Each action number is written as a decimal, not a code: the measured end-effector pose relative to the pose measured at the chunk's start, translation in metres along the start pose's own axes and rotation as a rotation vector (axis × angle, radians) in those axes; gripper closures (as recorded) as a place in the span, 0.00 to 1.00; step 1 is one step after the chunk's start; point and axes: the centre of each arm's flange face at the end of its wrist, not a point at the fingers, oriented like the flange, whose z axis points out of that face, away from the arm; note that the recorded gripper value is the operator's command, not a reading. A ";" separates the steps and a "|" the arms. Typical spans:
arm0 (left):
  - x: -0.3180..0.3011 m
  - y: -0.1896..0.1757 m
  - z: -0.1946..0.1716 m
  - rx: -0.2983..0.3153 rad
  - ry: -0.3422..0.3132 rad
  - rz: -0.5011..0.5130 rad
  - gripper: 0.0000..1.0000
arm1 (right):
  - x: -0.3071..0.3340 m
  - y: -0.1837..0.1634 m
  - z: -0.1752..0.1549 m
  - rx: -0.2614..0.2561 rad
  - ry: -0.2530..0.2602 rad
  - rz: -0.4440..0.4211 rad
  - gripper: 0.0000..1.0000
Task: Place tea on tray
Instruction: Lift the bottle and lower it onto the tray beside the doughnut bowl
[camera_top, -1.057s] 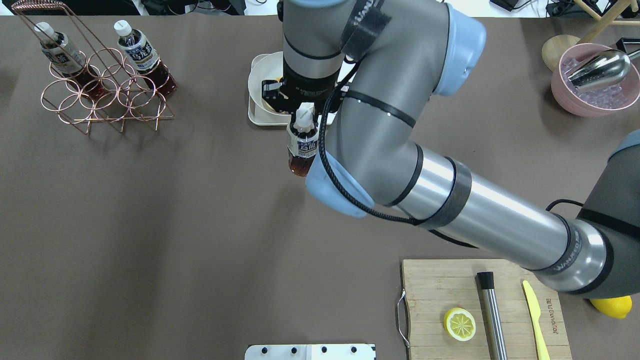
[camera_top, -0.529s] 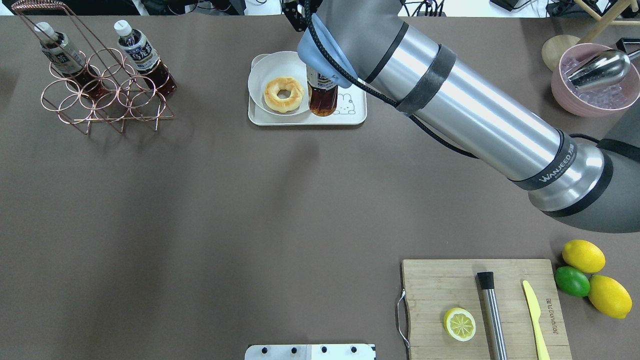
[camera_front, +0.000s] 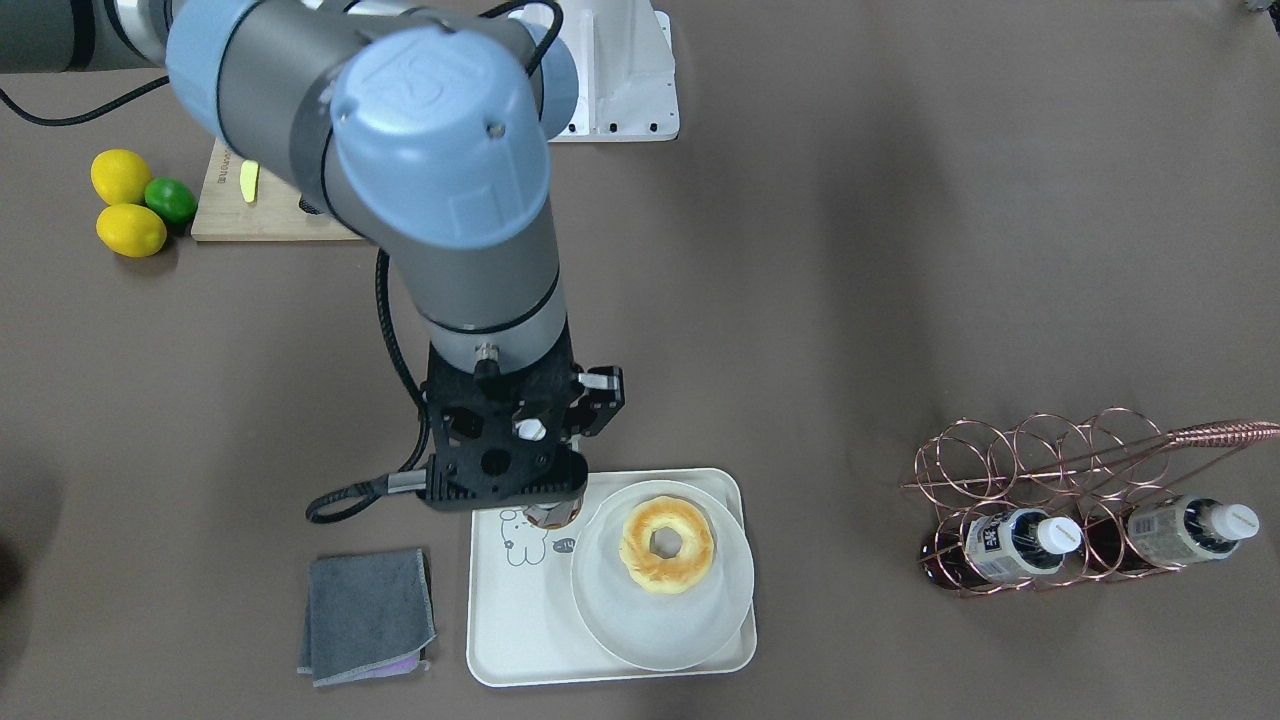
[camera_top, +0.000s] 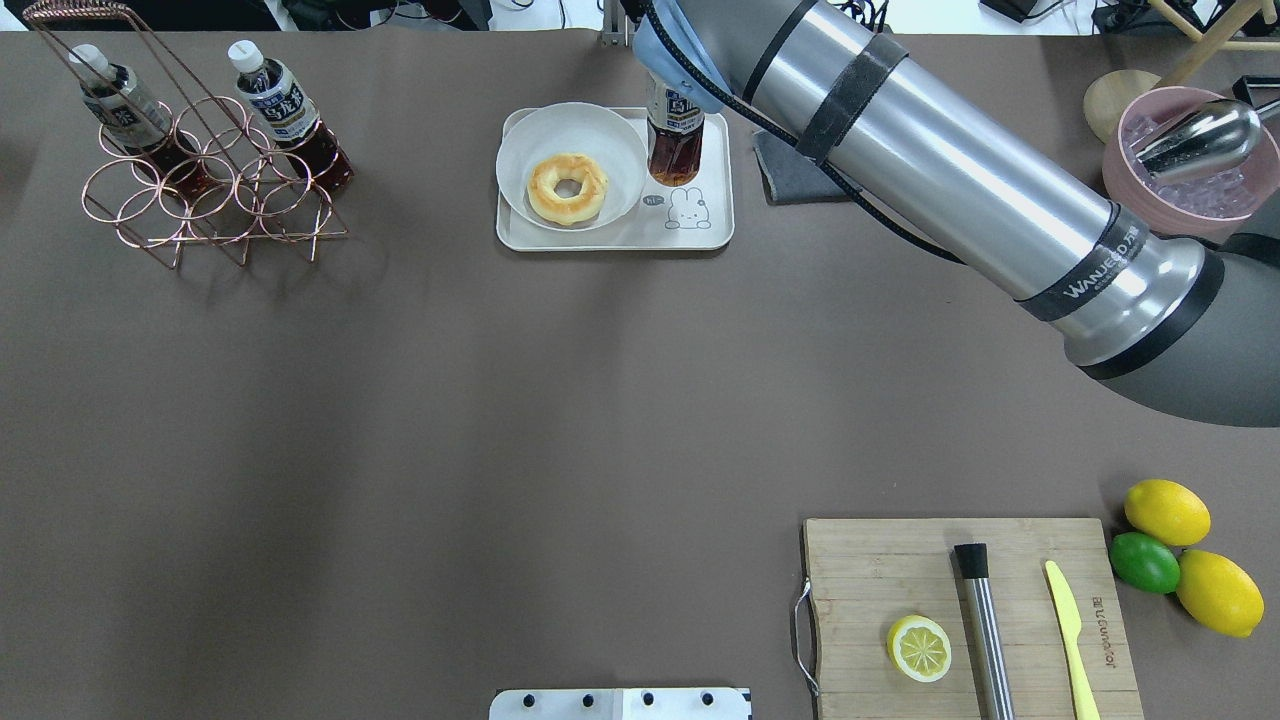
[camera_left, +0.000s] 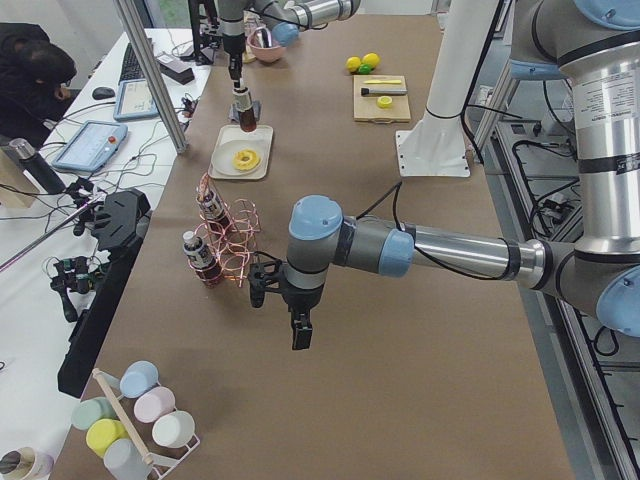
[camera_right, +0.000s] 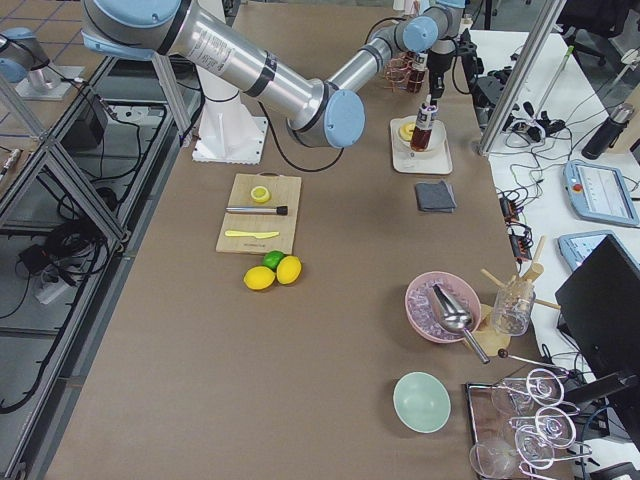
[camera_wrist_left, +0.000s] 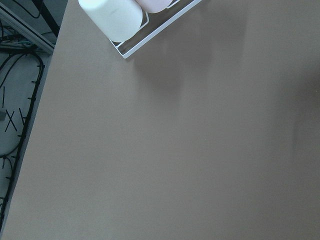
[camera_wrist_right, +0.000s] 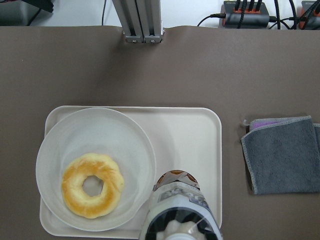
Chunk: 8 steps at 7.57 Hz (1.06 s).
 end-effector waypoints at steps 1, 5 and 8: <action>0.002 -0.003 -0.001 0.003 0.000 0.002 0.02 | 0.005 -0.007 0.006 0.000 0.006 -0.001 1.00; 0.005 -0.008 -0.003 0.007 0.002 0.006 0.02 | 0.024 -0.030 0.035 0.021 0.003 -0.009 1.00; 0.011 -0.017 -0.008 -0.004 -0.002 -0.001 0.02 | 0.028 -0.026 0.053 0.015 0.003 -0.014 0.44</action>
